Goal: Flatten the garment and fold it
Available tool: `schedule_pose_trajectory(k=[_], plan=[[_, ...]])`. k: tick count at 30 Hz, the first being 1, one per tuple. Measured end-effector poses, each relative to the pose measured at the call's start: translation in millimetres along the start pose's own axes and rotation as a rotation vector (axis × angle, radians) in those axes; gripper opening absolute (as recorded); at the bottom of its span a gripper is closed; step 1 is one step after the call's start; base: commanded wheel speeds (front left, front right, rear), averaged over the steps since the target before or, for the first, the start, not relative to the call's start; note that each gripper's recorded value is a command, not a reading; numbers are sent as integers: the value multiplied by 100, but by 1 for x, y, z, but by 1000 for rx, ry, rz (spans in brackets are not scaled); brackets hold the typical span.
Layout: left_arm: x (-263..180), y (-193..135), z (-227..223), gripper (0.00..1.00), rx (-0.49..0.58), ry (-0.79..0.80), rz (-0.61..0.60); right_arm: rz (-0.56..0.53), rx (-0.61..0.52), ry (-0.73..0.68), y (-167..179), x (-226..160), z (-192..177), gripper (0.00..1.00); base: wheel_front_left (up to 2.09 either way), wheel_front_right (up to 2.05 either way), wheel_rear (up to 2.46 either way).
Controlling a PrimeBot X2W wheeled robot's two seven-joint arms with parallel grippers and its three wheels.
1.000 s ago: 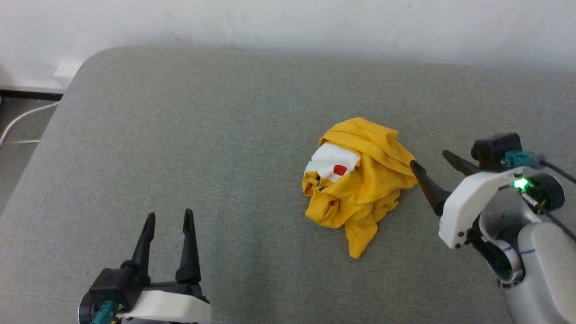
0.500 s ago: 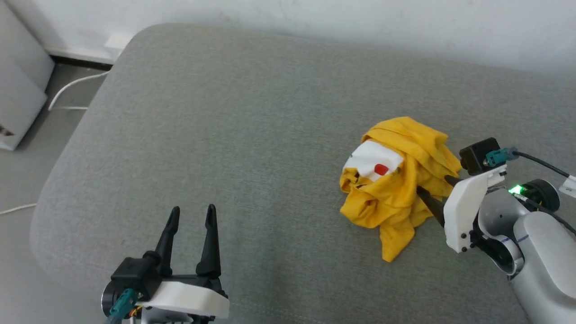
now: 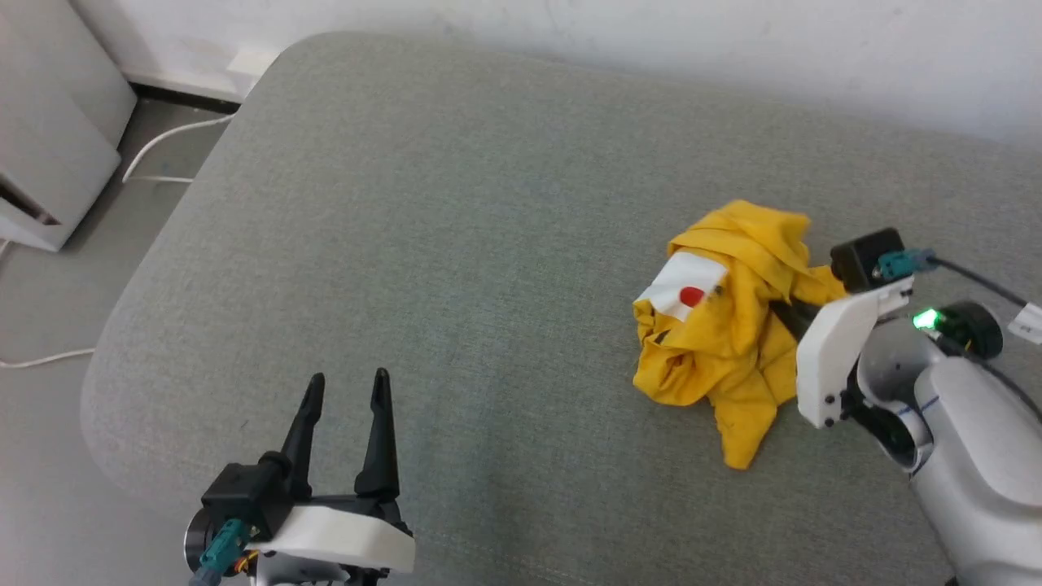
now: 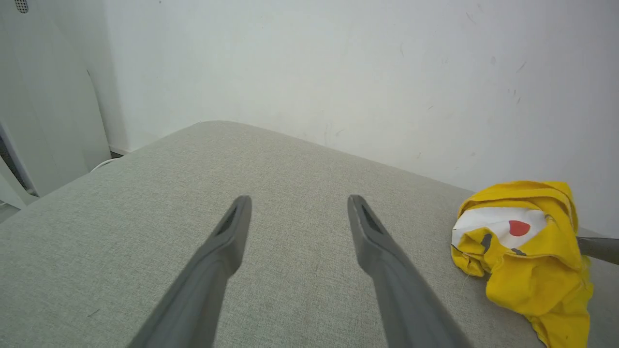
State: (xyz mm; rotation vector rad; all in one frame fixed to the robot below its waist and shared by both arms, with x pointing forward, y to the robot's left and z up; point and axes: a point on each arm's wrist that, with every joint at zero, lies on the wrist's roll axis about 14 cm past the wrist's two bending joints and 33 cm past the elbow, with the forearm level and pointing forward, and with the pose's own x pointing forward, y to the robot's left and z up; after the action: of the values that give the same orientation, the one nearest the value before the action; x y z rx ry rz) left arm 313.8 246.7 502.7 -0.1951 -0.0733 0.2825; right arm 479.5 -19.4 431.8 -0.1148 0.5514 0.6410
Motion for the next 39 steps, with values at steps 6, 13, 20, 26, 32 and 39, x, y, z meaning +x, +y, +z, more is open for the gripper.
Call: schedule_pose_trajectory(k=[6, 13, 20, 26, 32, 39], plan=[[2, -8, 4, 100, -11, -17, -27, -45, 5, -179, -18, -23, 56, 0, 0, 0, 0], [3, -21, 3, 100, -25, -16, -70, -180, 56, -303, -70, -75, 77, 0, 0, 0, 0], [8, -33, -3, 100, -29, -1, -106, -406, 165, -106, -127, -131, -34, 0, 0, 0, 0], [11, -40, -9, 100, -29, 18, -130, -471, 249, 17, -118, -150, -104, 100, 0, 0, 0], [11, -45, -10, 100, -32, 18, -145, -463, 245, -67, -107, -150, -80, 100, 0, 0, 0], [8, -46, -5, 100, -39, 4, -148, -369, 110, -239, -88, -151, 13, 100, 0, 0, 0]])
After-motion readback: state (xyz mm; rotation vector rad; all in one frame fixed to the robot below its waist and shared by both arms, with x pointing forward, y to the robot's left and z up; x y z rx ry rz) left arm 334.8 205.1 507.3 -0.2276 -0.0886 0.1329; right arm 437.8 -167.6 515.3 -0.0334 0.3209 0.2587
